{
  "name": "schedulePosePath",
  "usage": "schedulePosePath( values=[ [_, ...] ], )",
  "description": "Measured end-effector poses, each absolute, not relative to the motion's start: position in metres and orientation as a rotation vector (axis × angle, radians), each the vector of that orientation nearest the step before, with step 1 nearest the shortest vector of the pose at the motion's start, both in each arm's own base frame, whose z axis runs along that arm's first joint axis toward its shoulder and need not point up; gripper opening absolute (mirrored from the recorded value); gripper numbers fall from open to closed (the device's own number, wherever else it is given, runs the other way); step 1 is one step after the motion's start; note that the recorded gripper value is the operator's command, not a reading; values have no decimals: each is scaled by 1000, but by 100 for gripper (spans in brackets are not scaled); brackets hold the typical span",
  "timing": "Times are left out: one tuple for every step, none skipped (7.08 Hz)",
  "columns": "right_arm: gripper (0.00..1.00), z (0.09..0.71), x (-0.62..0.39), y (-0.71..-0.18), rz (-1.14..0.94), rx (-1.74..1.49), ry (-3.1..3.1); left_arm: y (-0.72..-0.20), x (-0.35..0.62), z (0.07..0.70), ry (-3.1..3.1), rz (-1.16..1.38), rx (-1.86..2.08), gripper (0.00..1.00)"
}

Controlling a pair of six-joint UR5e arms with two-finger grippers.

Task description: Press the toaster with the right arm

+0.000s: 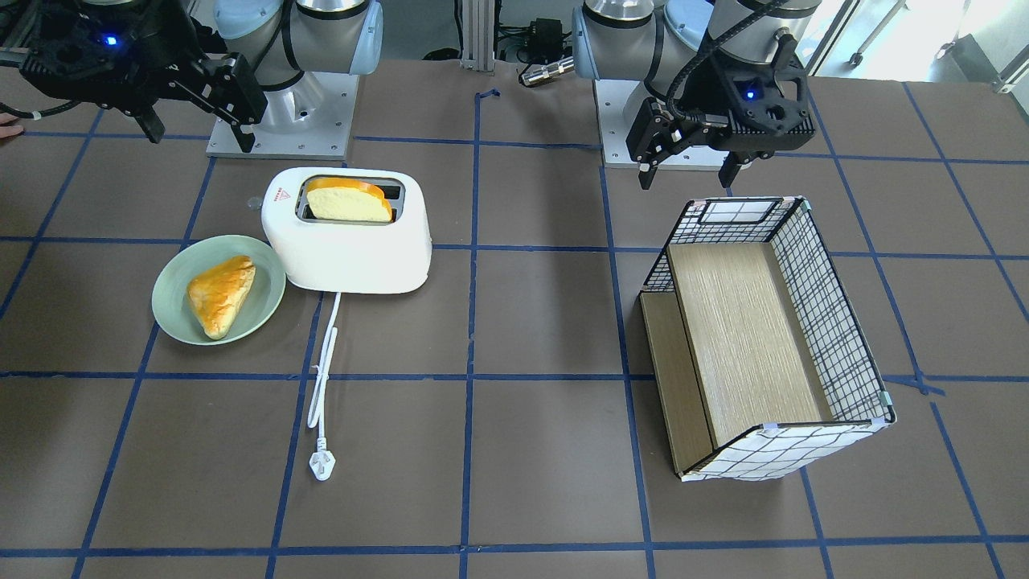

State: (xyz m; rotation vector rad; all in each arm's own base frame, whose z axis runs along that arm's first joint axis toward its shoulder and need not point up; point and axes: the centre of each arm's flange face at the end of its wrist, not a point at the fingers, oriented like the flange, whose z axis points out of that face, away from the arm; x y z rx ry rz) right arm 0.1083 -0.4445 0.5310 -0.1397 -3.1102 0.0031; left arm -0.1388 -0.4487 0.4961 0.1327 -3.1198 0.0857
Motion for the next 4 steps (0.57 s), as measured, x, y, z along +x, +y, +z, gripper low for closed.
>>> schedulePosePath(
  values=[
    [100, 531, 108, -444, 2, -140, -3109, -449, -139, 496, -3120, 86, 133, 100],
    [100, 531, 108, -444, 1, -140, -3111, -449, -139, 496, -3120, 85, 133, 100],
    [100, 531, 109, -444, 0, -140, -3114, -449, -139, 496, -3120, 85, 133, 100],
    [100, 531, 109, -444, 0, -140, -3115, -449, -139, 496, -3120, 85, 133, 100]
  ],
)
